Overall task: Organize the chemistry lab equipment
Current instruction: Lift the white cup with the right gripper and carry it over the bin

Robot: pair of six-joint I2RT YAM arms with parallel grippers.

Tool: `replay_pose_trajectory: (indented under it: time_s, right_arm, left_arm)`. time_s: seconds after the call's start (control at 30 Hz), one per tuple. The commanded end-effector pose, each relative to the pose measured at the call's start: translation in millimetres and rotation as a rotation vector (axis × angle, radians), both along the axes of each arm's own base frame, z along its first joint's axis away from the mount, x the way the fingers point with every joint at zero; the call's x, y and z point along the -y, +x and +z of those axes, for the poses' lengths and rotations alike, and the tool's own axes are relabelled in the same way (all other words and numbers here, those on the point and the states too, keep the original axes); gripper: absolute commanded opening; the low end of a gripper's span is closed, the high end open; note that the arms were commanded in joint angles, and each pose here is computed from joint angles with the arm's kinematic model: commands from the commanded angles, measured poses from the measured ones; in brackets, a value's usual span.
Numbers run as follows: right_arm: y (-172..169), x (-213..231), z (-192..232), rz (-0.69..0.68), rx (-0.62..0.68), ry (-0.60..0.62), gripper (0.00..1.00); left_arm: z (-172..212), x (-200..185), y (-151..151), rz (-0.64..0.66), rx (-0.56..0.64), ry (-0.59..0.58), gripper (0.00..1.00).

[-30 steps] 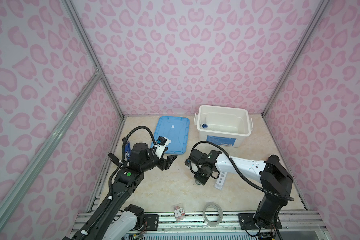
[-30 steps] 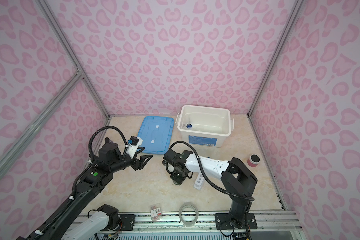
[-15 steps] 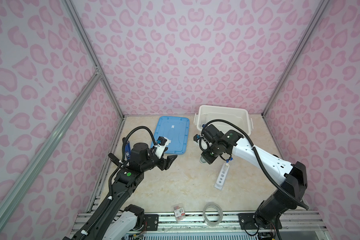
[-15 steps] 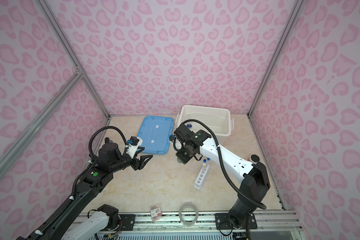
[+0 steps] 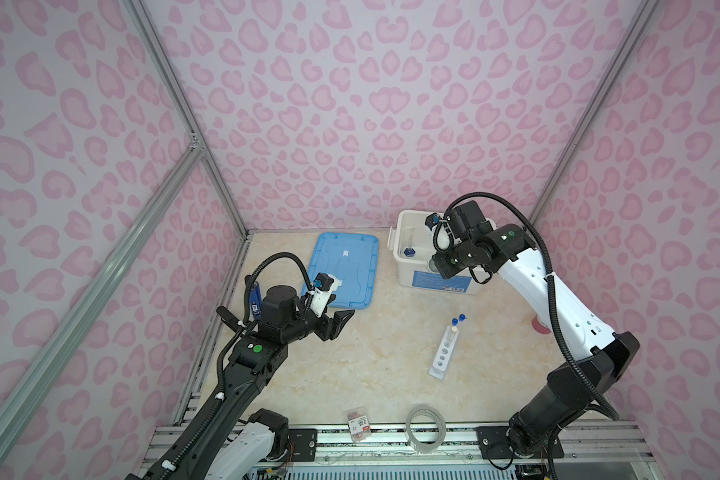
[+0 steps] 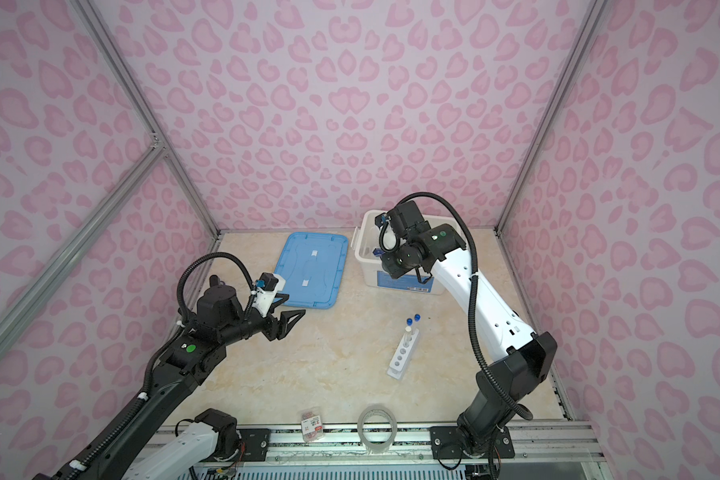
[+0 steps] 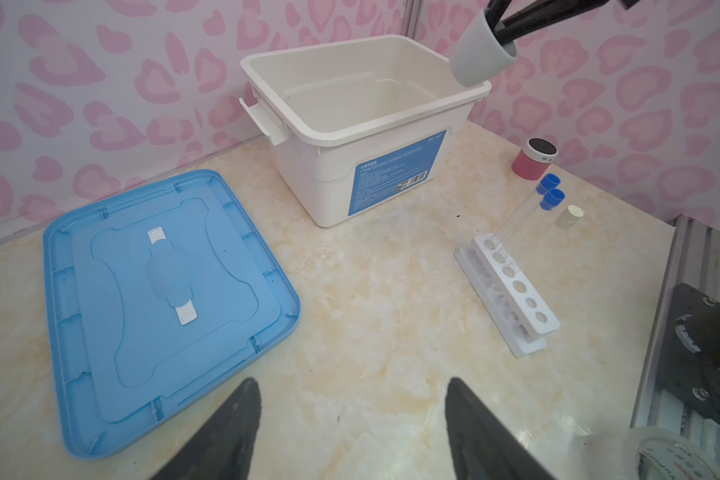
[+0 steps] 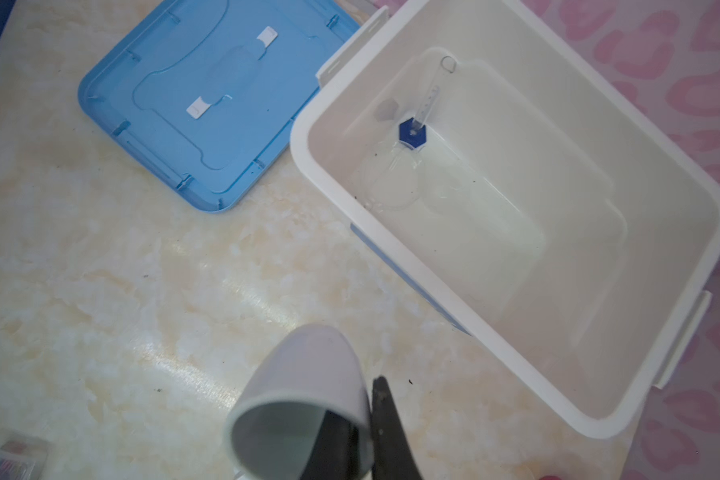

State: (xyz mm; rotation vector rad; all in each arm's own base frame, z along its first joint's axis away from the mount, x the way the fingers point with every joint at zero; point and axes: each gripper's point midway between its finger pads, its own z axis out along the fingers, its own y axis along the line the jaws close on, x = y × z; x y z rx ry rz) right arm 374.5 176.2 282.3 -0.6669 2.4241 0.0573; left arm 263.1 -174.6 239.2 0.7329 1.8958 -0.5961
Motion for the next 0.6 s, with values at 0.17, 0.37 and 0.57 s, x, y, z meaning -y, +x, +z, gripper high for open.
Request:
replay_pose_trajectory:
  time_s: [0.17,0.37,0.57]
  right_arm:
    - [57.1,62.8,2.4,-0.224,0.072,-0.003,0.08]
    - [93.7,104.6,-19.5,-0.337,0.033,-0.019,0.08]
    - [126.6,125.4,-45.7,-0.389,-0.018,-0.030,0.09]
  left_arm:
    - [6.7,-0.3,2.5,-0.001,0.040,0.001,0.72]
    - [5.8,-0.6,2.9,0.000,0.040,0.006,0.72]
    - [5.4,-2.8,2.5,0.012,0.040,0.009,0.72]
